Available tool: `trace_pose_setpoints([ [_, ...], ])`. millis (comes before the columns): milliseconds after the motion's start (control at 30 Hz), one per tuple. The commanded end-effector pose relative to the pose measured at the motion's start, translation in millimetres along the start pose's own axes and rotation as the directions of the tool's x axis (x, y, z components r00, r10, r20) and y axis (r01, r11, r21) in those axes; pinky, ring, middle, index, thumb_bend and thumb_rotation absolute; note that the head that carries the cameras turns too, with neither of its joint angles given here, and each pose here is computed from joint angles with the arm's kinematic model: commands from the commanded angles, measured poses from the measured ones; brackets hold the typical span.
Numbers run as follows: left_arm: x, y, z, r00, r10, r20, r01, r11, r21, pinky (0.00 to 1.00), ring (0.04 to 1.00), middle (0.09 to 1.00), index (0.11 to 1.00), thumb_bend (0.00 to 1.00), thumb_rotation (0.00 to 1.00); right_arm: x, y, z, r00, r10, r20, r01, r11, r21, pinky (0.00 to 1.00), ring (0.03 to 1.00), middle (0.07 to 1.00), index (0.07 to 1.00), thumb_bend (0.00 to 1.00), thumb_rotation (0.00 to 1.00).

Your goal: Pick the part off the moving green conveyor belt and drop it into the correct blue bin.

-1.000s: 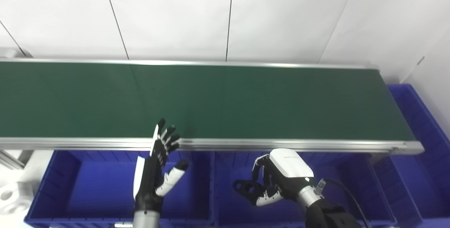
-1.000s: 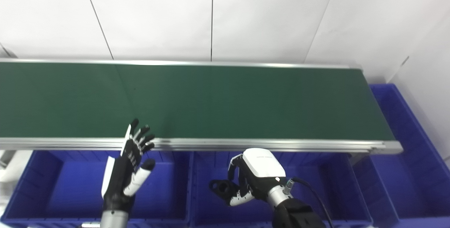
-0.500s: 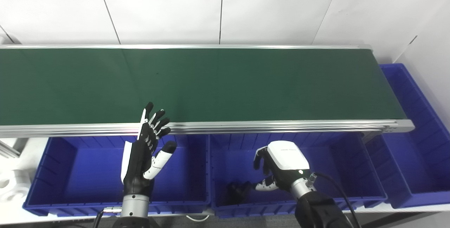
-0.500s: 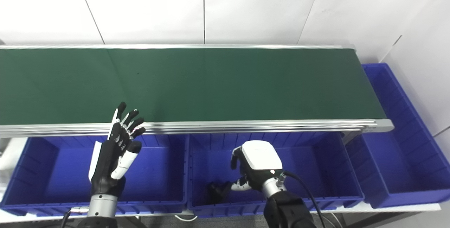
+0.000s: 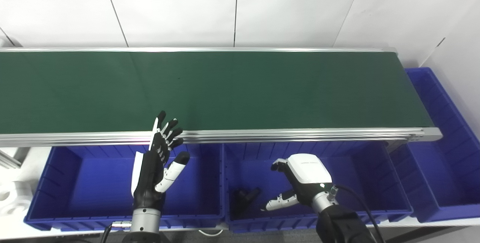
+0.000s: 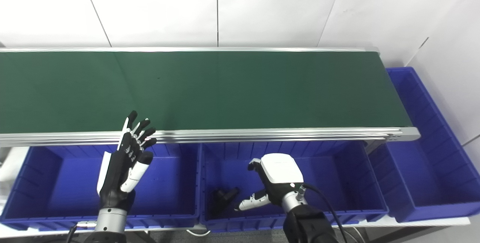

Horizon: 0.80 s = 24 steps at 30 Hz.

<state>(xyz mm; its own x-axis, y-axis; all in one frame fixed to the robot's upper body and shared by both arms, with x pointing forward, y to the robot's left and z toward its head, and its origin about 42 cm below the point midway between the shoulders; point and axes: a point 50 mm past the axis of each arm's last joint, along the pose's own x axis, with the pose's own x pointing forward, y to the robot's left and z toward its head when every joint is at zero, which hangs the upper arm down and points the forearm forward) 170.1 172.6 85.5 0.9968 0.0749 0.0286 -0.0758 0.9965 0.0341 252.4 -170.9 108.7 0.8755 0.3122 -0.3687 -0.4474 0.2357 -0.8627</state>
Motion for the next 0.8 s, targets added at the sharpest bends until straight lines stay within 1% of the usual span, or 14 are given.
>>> trace_pose_setpoints([
  [0, 3, -5, 7, 0.998, 0.009, 0.068, -0.009, 1.0, -0.002, 0.8, 0.852, 0.914, 1.0, 0.78, 0.8, -10, -29, 18, 0.999, -0.037, 0.024, 0.033, 0.984, 0.176, 0.47, 0.622, 0.732, 0.76, 0.97, 0.78],
  [100, 2, -6, 3, 0.998, 0.011, 0.068, -0.011, 1.0, 0.003, 0.8, 0.848, 0.913, 1.0, 0.78, 0.8, -25, -45, 27, 0.999, -0.041, 0.036, 0.026, 0.938, 0.347, 0.49, 0.639, 0.746, 0.765, 0.96, 0.87],
  [167, 2, -7, 1, 0.998, 0.01, 0.066, -0.011, 1.0, 0.001, 0.8, 0.845, 0.913, 1.0, 0.79, 0.8, -38, -49, 28, 0.995, -0.089, 0.044, 0.054, 0.856, 0.514, 0.51, 0.648, 0.744, 0.762, 0.93, 0.88],
  [200, 1, -7, 0, 0.998, 0.01, 0.064, -0.01, 1.0, 0.0, 0.8, 0.845, 0.912, 1.0, 0.79, 0.8, -42, -46, 26, 0.991, -0.128, 0.048, 0.073, 0.795, 0.602, 0.51, 0.651, 0.743, 0.761, 0.93, 0.88],
  [233, 0, -7, -2, 0.998, 0.009, 0.061, -0.009, 1.0, -0.002, 0.8, 0.844, 0.914, 1.0, 0.79, 0.8, -44, -41, 23, 0.983, -0.175, 0.052, 0.096, 0.736, 0.67, 0.54, 0.664, 0.736, 0.758, 0.87, 0.86],
  [267, 0, -7, -4, 0.998, 0.009, 0.057, -0.009, 1.0, -0.004, 0.8, 0.844, 0.915, 1.0, 0.79, 0.8, -43, -34, 18, 0.975, -0.217, 0.051, 0.116, 0.688, 0.716, 0.55, 0.661, 0.727, 0.755, 0.86, 0.86],
  [300, -1, -7, -7, 0.999, 0.009, 0.054, -0.009, 1.0, -0.004, 0.81, 0.844, 0.916, 1.0, 0.78, 0.79, -41, -26, 13, 0.966, -0.256, 0.044, 0.137, 0.648, 0.75, 0.54, 0.652, 0.723, 0.757, 0.88, 0.88],
  [367, -2, -7, -9, 0.999, 0.01, 0.051, -0.01, 1.0, -0.002, 0.8, 0.842, 0.915, 1.0, 0.77, 0.79, -37, -14, 4, 0.954, -0.299, 0.03, 0.166, 0.609, 0.776, 0.57, 0.659, 0.736, 0.775, 0.9, 0.91],
  [400, -3, -6, -11, 0.999, 0.009, 0.053, -0.009, 1.0, 0.002, 0.8, 0.842, 0.915, 1.0, 0.77, 0.79, -33, -5, -1, 0.951, -0.309, 0.001, 0.188, 0.58, 0.793, 0.57, 0.659, 0.738, 0.776, 0.9, 0.91],
  [433, -3, -6, -12, 0.998, 0.007, 0.055, -0.007, 1.0, 0.005, 0.8, 0.844, 0.917, 1.0, 0.77, 0.79, -30, 2, -4, 0.949, -0.315, -0.02, 0.203, 0.559, 0.804, 0.61, 0.69, 0.759, 0.787, 0.92, 0.93],
  [500, -4, -5, -17, 0.998, 0.006, 0.059, -0.007, 1.0, 0.015, 0.8, 0.843, 0.917, 1.0, 0.77, 0.79, -24, 15, -6, 0.946, -0.318, -0.07, 0.227, 0.491, 0.841, 0.65, 0.721, 0.781, 0.808, 0.93, 0.97],
  [600, -6, -3, -22, 0.998, 0.006, 0.066, -0.007, 1.0, 0.013, 0.79, 0.844, 0.916, 1.0, 0.76, 0.78, -17, 26, -3, 0.939, -0.329, -0.096, 0.242, 0.439, 0.865, 0.67, 0.738, 0.789, 0.817, 0.94, 0.99],
  [700, -9, -4, -26, 0.998, 0.005, 0.066, -0.006, 1.0, 0.015, 0.79, 0.849, 0.915, 1.0, 0.77, 0.77, -14, 33, 0, 0.934, -0.343, -0.099, 0.248, 0.423, 0.872, 0.7, 0.784, 0.834, 0.842, 0.9, 1.0],
  [767, -11, -4, -27, 0.998, 0.004, 0.065, -0.005, 1.0, 0.015, 0.79, 0.853, 0.915, 1.0, 0.78, 0.77, -14, 35, 2, 0.929, -0.357, -0.095, 0.252, 0.424, 0.87, 0.73, 0.797, 0.852, 0.851, 0.89, 1.0],
])
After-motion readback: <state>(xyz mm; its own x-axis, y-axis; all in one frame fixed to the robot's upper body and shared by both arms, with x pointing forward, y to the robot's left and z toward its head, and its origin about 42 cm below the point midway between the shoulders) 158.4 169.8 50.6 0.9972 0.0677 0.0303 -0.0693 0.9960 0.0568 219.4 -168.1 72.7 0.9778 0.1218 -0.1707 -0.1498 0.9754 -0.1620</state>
